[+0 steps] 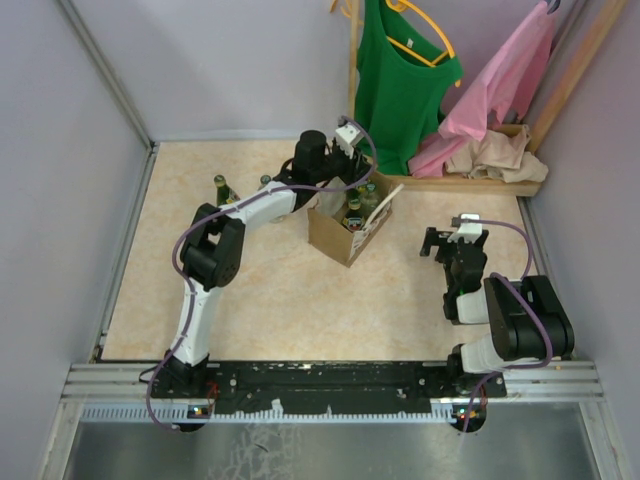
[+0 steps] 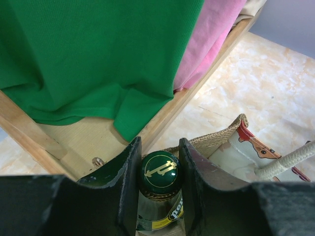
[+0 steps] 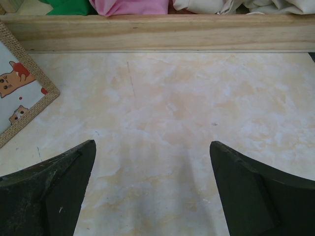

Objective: Take the beverage out of the canvas bag

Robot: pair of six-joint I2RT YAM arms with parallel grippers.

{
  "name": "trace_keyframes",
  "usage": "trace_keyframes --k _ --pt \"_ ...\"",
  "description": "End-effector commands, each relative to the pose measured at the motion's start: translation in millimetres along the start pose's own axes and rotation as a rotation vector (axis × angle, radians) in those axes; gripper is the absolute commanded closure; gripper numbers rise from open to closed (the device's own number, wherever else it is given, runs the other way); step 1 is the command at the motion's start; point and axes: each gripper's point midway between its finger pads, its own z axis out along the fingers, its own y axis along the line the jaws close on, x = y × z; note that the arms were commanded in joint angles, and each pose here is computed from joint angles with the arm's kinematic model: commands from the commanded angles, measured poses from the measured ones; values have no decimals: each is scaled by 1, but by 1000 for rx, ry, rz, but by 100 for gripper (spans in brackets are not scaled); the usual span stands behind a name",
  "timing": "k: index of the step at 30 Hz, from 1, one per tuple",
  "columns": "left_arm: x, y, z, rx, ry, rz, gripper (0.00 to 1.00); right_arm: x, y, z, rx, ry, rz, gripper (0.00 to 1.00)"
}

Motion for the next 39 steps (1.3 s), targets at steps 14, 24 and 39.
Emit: trace_keyframes --k 14,24,39 --pt "-112 -14 -34 -26 -204 112 100 -25 0 8 3 -81 -10 1" --pt "-199 -34 -74 -6 -357 168 100 -25 0 8 3 -81 -10 1" --pt "-291 -52 -168 -103 -472 237 100 -25 -1 8 4 -81 -10 1"
